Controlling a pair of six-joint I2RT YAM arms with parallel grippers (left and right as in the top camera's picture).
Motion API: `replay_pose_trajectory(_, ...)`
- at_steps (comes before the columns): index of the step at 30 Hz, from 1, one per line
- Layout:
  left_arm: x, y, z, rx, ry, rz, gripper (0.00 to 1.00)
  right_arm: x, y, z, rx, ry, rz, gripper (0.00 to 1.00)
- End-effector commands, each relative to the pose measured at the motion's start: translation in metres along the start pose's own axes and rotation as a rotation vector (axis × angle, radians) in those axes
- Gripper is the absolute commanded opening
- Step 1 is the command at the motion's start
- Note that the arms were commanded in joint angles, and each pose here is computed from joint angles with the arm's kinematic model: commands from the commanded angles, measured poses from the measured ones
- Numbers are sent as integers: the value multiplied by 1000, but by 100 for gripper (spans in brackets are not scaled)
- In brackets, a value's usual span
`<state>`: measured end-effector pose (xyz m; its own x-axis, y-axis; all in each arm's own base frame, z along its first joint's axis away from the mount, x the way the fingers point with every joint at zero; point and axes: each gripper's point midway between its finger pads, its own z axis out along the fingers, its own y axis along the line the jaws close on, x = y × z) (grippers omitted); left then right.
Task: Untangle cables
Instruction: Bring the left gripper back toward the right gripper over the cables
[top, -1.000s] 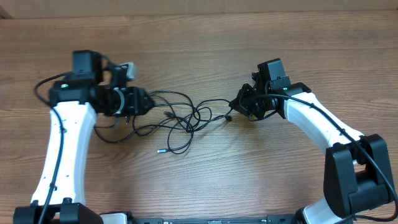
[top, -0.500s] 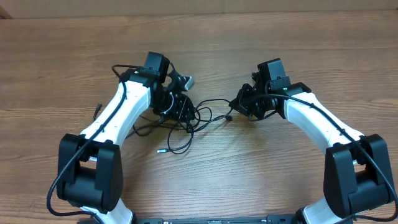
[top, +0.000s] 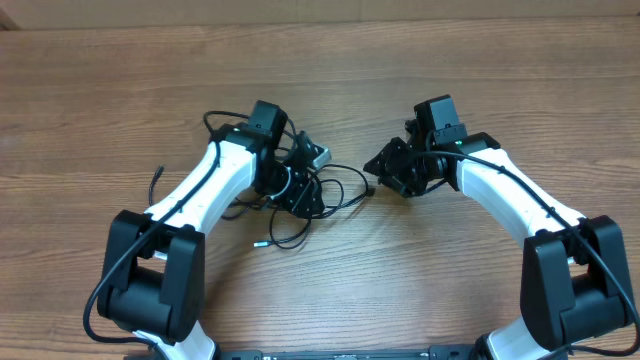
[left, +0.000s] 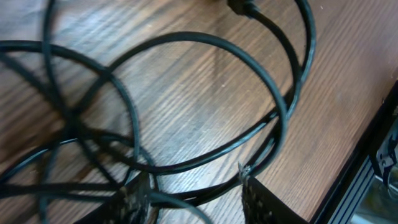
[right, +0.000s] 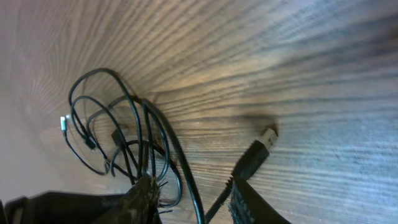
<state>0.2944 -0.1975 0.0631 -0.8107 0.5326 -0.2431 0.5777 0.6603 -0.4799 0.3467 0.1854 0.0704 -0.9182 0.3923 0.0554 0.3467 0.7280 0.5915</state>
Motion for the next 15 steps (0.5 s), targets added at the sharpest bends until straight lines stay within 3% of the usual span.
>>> replay_pose_trajectory(1,0,0,6,0,2,29,46,6,6,-1,-1,8,-26,40)
replay_pose_trajectory(5,-4,1,6,-4,-12,39,45,21,15,8,4,31,-70,41)
replay_pose_trajectory(8,1,2,9,-4,-1,33,39,28,23,13,1,30,-96,40)
replay_pose_trajectory(13,12,17,12,-82,38,21,31,32,27,18,21,9,-135,41)
replay_pose_trajectory(15,15,36,8,-188,50,-65,31,32,28,19,24,1,-145,41)
